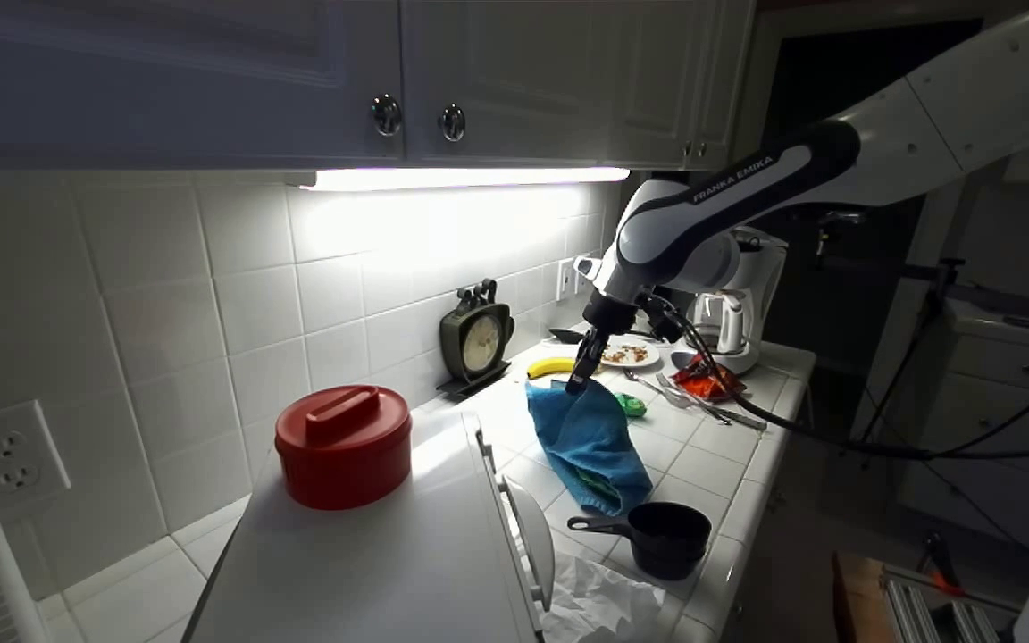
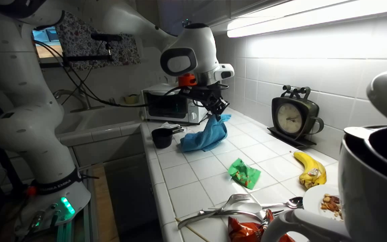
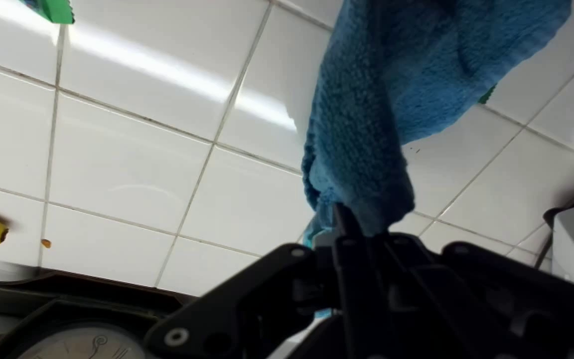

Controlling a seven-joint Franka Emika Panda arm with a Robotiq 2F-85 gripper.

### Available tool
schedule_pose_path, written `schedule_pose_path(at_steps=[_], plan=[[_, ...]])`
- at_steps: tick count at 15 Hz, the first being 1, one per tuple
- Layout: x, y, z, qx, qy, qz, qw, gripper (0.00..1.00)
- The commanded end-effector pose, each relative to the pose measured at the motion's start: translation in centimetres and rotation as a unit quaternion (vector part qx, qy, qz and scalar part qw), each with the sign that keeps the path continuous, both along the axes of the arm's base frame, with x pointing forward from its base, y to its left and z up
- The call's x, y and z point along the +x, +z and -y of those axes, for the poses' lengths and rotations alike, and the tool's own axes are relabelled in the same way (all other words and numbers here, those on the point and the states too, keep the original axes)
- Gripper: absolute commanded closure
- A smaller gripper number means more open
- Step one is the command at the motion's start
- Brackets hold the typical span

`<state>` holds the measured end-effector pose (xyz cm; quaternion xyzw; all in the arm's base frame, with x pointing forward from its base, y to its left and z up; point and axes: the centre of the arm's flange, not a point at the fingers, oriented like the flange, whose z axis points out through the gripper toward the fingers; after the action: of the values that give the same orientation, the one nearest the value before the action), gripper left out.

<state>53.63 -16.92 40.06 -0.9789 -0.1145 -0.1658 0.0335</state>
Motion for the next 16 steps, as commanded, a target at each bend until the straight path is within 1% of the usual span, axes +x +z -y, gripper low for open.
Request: schedule_pose_path(at_steps=[1,3,5,7,9,13,16], plan=[[-2.0,0.3,-1.1,0.002,0.042,-0.017,0.9990,0.94],[-2.7,0.1,-1.5,0.003,0.062,-0.037,0.9974,0.94],[-3.2,-0.1,-1.6,-0.007,0.068,-0.045,0.9966,0.94],[-3.5,0.0,-1.5,-0.016,0.068,-0.038,0.9968,0.94],[-3.8,0.4,-1.7,-0.024,0.080,-0.028,0.9961,0.94],[-4.7,0.4,-2.6,-0.028,0.136,-0.027,0.9900,0.94],[-5.3,-0.2,-3.1,-0.032,0.183,-0.041,0.9817,0.93]])
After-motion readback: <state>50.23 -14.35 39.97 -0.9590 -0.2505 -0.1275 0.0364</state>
